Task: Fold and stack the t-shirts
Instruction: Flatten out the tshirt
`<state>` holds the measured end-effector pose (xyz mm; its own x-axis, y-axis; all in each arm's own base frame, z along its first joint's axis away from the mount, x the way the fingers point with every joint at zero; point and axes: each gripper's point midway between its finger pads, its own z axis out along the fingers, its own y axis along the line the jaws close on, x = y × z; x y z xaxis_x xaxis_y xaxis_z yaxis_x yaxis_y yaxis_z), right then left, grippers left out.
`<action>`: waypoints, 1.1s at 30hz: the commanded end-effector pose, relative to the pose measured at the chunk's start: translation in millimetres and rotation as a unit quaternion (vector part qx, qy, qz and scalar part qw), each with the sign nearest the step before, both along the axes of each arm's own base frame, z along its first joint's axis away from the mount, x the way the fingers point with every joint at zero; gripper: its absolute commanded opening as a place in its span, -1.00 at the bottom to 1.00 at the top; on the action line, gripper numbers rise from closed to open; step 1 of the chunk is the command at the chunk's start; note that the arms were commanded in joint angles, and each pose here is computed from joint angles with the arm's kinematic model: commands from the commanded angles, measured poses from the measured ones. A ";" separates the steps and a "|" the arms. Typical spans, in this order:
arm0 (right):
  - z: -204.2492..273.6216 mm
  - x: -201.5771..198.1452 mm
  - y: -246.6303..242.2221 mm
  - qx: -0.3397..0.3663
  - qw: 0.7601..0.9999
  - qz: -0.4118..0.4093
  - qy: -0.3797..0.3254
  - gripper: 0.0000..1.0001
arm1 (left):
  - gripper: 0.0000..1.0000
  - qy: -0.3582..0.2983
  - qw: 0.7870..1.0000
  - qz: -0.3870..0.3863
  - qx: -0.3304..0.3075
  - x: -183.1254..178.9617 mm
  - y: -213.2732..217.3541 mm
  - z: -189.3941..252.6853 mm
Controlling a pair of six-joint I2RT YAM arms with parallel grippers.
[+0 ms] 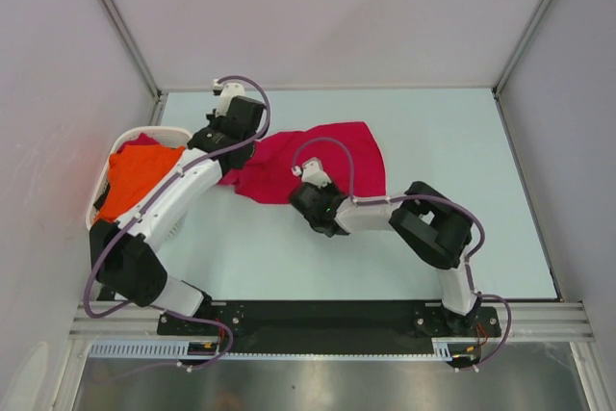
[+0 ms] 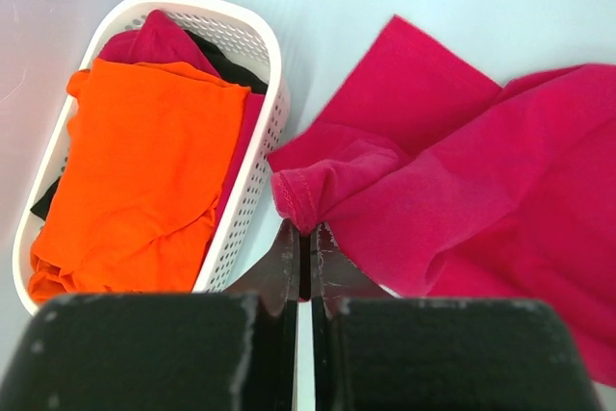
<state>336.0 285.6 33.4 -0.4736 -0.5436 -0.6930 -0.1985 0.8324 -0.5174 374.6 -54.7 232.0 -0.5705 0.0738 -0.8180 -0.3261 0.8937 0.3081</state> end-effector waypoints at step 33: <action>223.1 49.8 -160.1 0.116 0.929 -0.170 -0.307 -1.00 | -1.00 -0.106 0.991 0.010 -0.075 27.0 -5.2 87.6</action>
